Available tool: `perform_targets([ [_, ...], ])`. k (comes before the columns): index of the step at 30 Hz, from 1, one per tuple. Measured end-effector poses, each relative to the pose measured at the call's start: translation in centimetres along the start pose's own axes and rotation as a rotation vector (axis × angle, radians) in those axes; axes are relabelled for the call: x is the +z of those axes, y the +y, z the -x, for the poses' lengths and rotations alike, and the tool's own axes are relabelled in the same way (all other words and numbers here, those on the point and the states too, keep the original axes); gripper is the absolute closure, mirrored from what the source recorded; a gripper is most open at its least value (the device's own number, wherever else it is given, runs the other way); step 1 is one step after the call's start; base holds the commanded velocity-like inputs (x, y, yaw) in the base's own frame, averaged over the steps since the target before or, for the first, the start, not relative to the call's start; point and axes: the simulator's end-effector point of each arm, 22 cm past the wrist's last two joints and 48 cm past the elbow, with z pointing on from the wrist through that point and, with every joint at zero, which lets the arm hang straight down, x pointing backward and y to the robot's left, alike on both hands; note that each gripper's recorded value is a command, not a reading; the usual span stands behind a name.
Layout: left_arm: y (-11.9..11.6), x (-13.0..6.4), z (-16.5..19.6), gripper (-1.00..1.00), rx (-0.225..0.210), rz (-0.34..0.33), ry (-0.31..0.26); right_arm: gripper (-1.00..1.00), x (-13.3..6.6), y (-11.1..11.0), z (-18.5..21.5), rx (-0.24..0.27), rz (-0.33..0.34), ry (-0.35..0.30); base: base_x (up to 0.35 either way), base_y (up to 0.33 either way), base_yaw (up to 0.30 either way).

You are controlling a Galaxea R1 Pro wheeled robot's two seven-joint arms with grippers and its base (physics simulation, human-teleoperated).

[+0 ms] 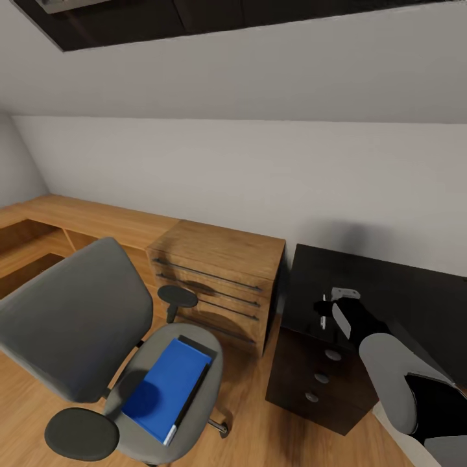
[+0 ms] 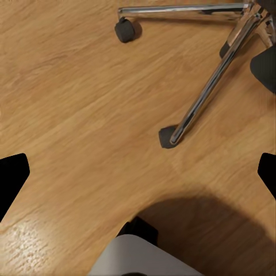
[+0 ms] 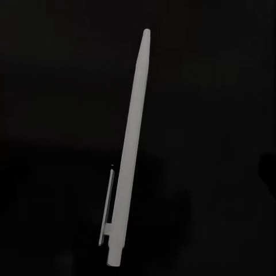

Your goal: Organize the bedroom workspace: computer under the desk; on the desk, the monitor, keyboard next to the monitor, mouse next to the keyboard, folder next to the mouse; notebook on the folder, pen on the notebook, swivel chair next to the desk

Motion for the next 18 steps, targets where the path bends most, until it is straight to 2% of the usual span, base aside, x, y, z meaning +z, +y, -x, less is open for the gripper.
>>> perform_targets([
  [8,0.0,-0.8,0.5,-1.00,0.000,0.000,0.000,-1.00,-2.1,0.3,5.1,0.025,0.008,-0.098,0.000,0.000,0.000],
  [12,0.0,-0.8,0.4,-1.00,0.001,0.000,0.001,-1.00,-2.4,0.9,5.6,0.038,0.020,-0.107,0.000,0.000,0.038],
  [18,0.1,-0.8,0.3,-1.00,0.002,0.002,0.004,-1.00,-2.4,2.6,5.4,0.066,0.054,-0.106,0.000,0.000,0.183],
])
